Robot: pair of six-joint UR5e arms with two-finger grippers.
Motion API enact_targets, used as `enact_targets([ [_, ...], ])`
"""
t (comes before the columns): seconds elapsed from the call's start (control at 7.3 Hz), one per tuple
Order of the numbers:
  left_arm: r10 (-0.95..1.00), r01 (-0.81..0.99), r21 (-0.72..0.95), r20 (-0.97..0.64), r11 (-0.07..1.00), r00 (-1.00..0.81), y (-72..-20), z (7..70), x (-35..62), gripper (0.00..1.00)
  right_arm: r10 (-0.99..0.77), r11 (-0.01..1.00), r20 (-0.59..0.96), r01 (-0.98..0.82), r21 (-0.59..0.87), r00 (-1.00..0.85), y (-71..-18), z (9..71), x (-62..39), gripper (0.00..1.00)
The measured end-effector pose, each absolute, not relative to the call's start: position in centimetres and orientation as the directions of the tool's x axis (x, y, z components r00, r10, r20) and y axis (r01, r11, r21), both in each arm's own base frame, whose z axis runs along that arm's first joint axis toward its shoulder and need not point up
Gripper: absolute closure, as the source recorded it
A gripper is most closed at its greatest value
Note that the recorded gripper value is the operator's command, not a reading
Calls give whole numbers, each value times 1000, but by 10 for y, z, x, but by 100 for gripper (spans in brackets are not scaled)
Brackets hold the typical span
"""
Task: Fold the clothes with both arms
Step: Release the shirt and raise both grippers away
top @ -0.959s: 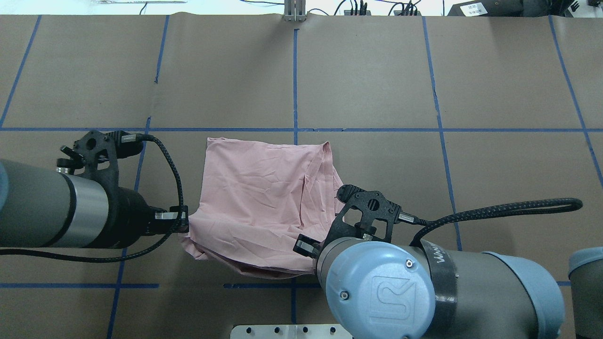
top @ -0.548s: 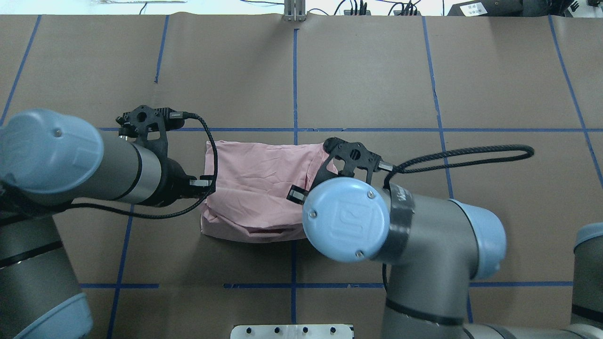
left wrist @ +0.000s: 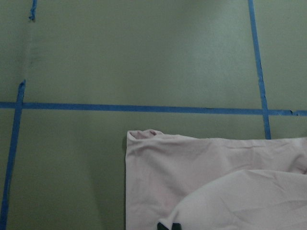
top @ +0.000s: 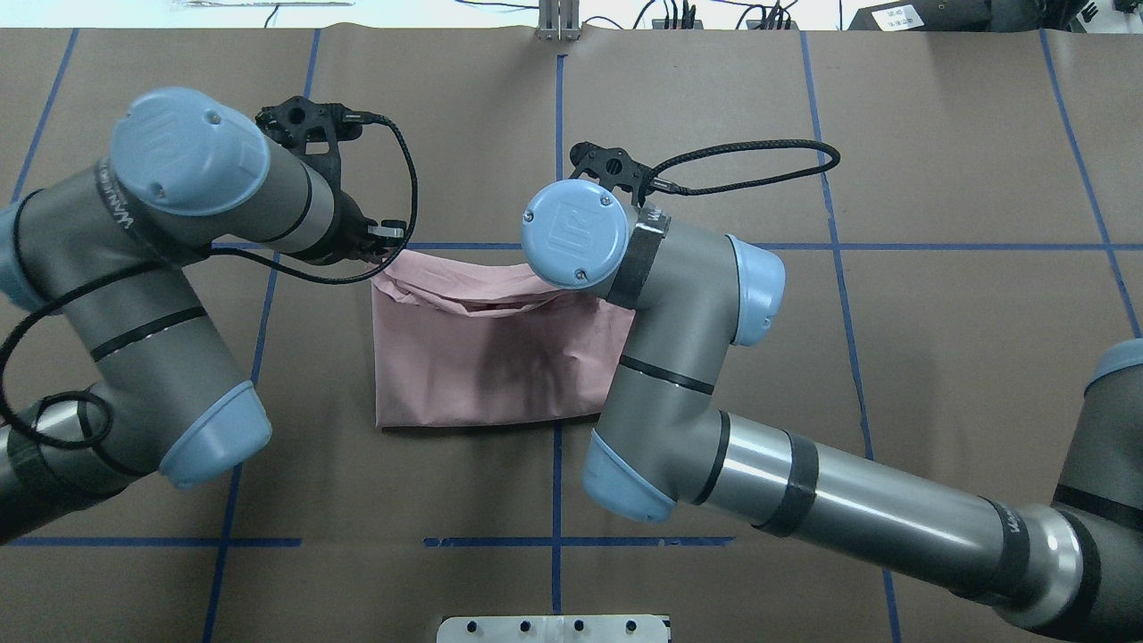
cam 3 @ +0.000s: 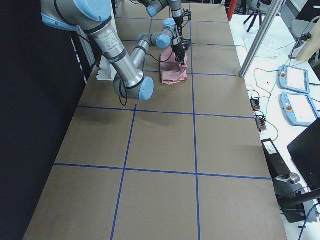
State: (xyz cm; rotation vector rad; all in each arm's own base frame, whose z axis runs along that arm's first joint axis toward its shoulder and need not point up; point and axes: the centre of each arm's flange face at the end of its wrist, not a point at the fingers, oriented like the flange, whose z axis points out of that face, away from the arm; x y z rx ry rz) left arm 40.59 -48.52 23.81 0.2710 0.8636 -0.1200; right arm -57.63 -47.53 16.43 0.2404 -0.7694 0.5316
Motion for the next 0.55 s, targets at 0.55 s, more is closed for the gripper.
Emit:
enact_targets([
  [0.55, 187, 140, 393, -684, 909, 705, -582, 295, 363, 0, 226, 919, 698, -386, 78, 680, -570, 201, -542, 0],
])
